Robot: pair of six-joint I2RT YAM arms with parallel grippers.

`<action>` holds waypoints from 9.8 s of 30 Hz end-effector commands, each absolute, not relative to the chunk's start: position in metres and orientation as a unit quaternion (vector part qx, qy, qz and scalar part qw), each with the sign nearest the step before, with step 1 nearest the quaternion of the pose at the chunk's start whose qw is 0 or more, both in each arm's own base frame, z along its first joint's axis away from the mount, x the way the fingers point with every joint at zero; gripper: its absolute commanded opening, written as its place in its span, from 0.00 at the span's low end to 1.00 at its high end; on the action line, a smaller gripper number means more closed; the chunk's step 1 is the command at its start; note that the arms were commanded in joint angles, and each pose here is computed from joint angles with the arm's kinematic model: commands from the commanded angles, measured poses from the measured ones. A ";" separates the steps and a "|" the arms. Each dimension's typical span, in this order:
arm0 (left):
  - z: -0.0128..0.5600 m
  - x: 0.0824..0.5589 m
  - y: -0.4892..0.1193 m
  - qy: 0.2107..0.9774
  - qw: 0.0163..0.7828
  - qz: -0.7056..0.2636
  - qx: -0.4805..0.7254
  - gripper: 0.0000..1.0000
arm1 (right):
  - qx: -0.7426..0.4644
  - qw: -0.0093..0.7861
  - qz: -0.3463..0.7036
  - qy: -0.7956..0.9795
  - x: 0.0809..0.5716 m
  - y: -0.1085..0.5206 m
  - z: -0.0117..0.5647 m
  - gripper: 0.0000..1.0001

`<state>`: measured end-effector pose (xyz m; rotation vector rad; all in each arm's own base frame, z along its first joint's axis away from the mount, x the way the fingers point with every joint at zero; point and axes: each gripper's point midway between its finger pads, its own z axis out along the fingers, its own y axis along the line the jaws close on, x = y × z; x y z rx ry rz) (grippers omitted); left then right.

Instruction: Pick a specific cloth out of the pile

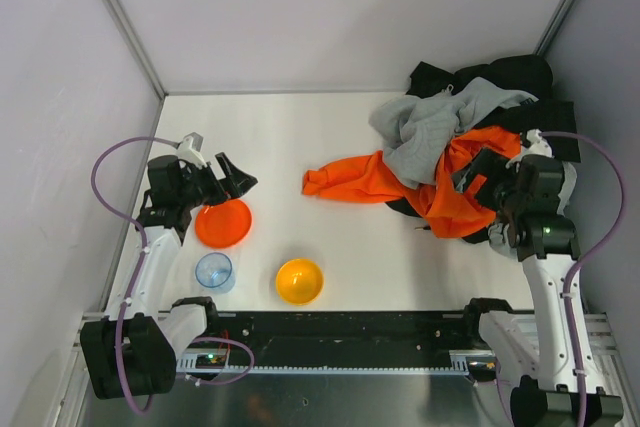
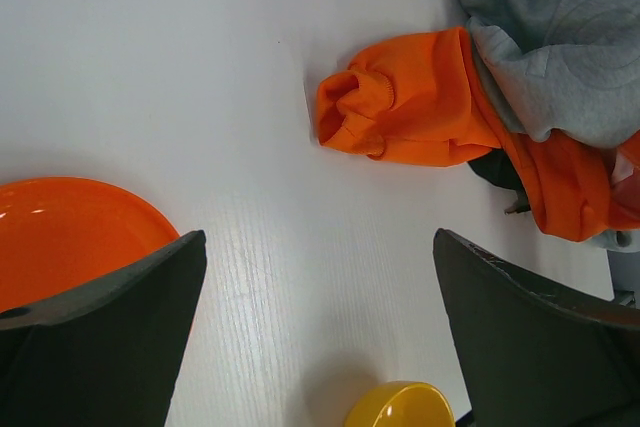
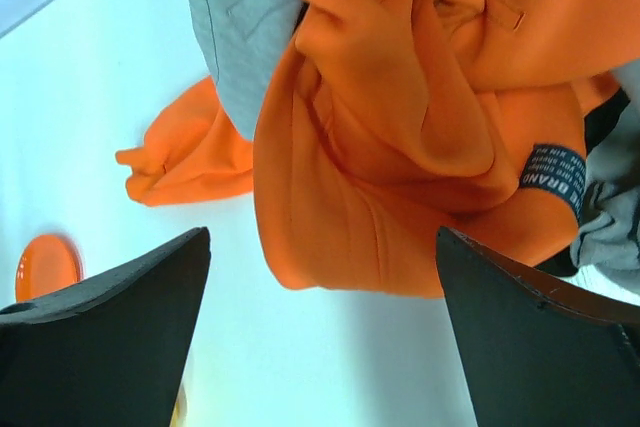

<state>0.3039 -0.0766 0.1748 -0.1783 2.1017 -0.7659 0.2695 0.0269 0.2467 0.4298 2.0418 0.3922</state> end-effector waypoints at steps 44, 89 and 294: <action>0.191 0.308 -0.081 0.833 0.440 -0.330 -0.061 1.00 | 0.349 0.349 0.168 0.854 0.237 -0.003 0.113 0.88; 0.191 0.308 -0.082 0.833 0.438 -0.332 -0.061 1.00 | 0.278 0.395 0.192 0.854 0.262 0.023 0.142 0.59; 0.125 0.247 -0.459 0.879 0.266 -0.328 0.221 1.00 | 0.138 0.433 0.082 0.887 0.408 0.036 0.191 0.03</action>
